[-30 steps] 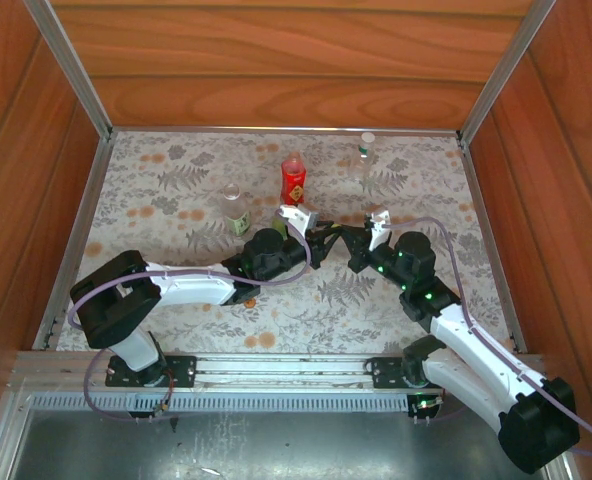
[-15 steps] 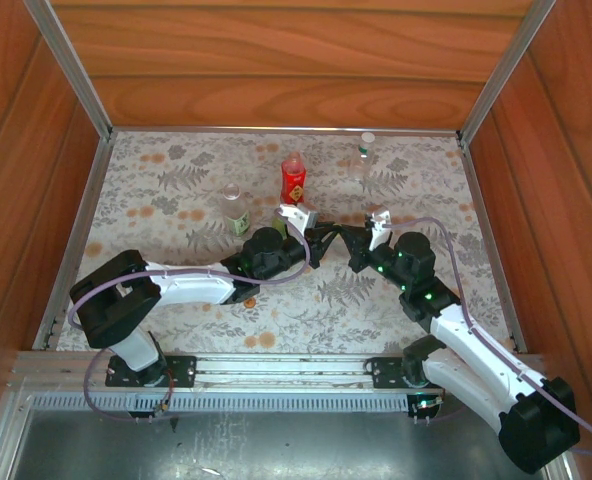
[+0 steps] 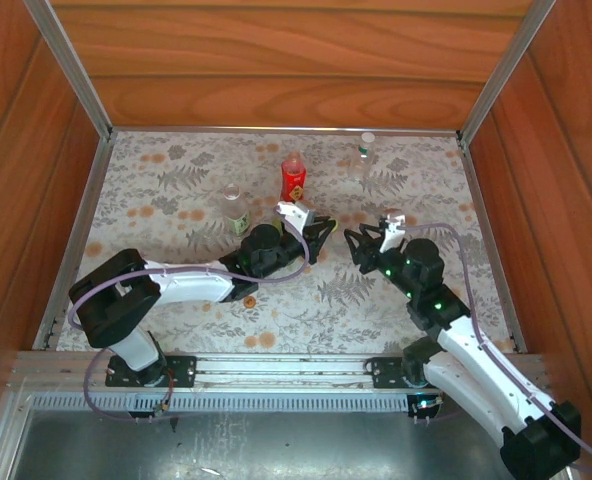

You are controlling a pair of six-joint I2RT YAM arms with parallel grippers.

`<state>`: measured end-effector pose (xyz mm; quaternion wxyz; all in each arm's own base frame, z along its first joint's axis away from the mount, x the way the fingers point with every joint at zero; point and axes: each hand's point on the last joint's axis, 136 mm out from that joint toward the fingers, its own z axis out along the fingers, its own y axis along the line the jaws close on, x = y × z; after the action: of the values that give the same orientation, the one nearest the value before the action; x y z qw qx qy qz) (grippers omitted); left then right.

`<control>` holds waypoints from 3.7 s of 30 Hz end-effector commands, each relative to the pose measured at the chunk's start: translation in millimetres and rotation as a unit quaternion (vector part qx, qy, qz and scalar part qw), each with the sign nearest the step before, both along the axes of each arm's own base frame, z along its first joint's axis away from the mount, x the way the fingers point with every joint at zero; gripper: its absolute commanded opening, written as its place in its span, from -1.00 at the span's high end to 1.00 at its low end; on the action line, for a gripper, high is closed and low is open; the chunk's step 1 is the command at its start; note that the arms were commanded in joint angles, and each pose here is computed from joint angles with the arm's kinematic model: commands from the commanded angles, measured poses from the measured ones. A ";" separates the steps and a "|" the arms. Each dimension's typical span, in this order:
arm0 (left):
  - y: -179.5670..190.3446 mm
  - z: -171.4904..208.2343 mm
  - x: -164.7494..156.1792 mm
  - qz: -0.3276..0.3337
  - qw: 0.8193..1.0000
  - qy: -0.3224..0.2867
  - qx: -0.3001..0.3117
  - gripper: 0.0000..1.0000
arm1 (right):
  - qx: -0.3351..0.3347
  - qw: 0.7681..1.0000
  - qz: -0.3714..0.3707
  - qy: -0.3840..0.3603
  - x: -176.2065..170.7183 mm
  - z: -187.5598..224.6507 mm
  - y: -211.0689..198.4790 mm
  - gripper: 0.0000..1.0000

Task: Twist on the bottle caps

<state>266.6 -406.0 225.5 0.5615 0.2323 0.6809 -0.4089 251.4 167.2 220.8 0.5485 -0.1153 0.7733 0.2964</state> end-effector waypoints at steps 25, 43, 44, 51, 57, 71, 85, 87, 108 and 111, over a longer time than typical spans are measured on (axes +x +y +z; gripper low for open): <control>-53.5 -21.6 -33.3 -0.079 0.914 -0.330 0.221 0.61 | 0.349 0.819 -0.044 0.454 -1.9 -15.9 -0.7 -0.06; -21.4 2.2 -51.4 -0.076 0.956 -0.245 0.144 0.02 | 0.080 0.902 -0.073 0.417 4.9 -86.6 -26.1 -0.17; -16.6 1.3 -54.2 -0.078 0.960 -0.233 0.138 -0.04 | 0.058 0.905 -0.070 0.417 7.2 -90.5 -24.0 -0.13; 25.7 -16.1 -71.4 -0.067 0.983 -0.137 0.100 -0.38 | -0.022 0.897 -0.032 0.439 30.6 -125.6 9.4 0.26; 56.3 -25.0 -72.1 -0.029 0.989 -0.111 0.096 -0.57 | -0.062 0.890 -0.002 0.453 45.6 -150.0 33.4 0.51; 76.7 -35.4 -66.5 0.009 0.988 -0.107 0.110 -0.71 | -0.095 0.859 0.022 0.503 43.5 -194.0 39.9 0.56; 72.6 -37.5 -65.8 0.004 0.988 -0.105 0.114 -0.73 | -0.121 0.847 0.009 0.518 38.8 -209.1 31.1 1.00; 70.5 -36.1 -65.8 0.002 0.988 -0.104 0.112 -0.73 | -0.116 0.855 0.015 0.505 40.6 -203.5 32.9 1.00; 2.0 -6.2 -28.4 0.022 0.996 0.071 -0.043 -0.40 | -0.007 0.995 0.047 0.084 31.4 -36.8 19.3 1.00; -1.0 -1.4 -15.1 0.045 0.994 0.084 -0.062 -0.26 | 0.014 0.997 0.054 0.059 23.9 -20.8 19.5 1.00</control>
<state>238.0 -406.1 214.6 0.5307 0.1801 0.7064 -0.4323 278.7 184.7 185.7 0.4616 -0.1252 0.8144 0.3286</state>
